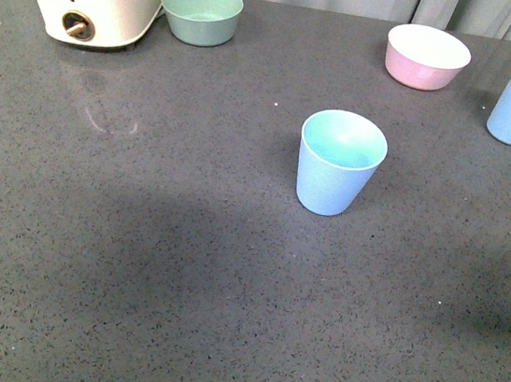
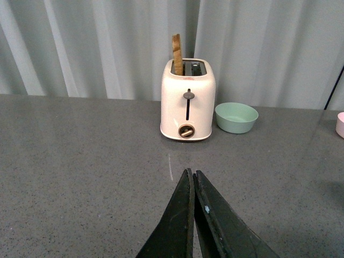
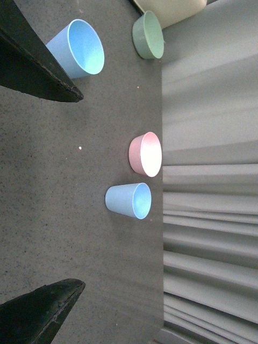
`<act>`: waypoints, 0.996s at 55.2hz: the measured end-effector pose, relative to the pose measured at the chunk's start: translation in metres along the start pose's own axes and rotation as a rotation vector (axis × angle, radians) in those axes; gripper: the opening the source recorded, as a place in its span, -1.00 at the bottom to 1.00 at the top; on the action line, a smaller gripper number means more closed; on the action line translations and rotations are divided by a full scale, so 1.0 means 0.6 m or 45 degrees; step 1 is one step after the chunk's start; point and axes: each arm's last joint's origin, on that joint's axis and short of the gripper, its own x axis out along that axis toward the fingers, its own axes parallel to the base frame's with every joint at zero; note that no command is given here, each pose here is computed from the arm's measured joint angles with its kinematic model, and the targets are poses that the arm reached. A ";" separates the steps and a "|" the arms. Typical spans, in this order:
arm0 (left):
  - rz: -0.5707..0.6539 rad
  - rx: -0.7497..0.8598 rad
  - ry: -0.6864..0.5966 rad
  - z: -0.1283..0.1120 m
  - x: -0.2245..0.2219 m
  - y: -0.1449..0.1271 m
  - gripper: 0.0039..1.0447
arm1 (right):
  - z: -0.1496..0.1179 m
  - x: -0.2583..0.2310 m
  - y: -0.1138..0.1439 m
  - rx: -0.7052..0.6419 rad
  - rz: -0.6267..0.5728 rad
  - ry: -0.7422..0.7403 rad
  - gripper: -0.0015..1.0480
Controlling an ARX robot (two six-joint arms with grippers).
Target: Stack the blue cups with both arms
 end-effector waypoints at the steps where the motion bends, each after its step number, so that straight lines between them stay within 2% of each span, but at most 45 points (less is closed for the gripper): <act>1: 0.000 0.000 0.000 0.000 0.000 0.000 -0.97 | 0.000 0.000 0.000 0.000 0.000 0.000 0.83; 9: 0.000 0.000 0.000 0.000 0.000 0.000 -0.97 | 0.000 0.000 0.000 0.000 0.000 0.000 0.83; 11: 0.000 0.000 0.000 0.000 0.000 0.000 -0.89 | 0.000 0.000 0.000 0.000 0.000 0.001 0.83; 17: 0.000 0.000 0.001 0.000 0.000 0.000 -0.51 | -0.005 0.012 -0.009 0.209 0.012 0.409 0.83; 21: 0.000 0.000 0.001 0.000 0.000 0.000 -0.24 | 0.004 0.043 -0.032 0.256 -0.046 0.502 0.83; 24: 0.000 0.000 0.001 0.000 0.000 0.000 0.00 | 0.026 0.082 -0.058 0.193 -0.070 0.487 0.83; 31: 0.000 0.000 0.001 0.000 0.000 0.000 0.37 | 0.055 0.159 -0.100 0.047 -0.046 0.508 0.83; 40: 0.000 0.000 0.001 0.000 0.000 0.000 0.86 | 0.054 0.283 -0.141 -0.130 0.045 0.672 0.83; 47: 0.000 0.003 0.001 0.000 0.000 0.000 0.84 | 0.039 0.405 -0.149 -0.275 0.135 0.798 0.83; 55: 0.000 0.003 0.001 0.000 0.000 0.000 0.84 | 0.035 0.474 -0.136 -0.393 0.177 0.836 0.83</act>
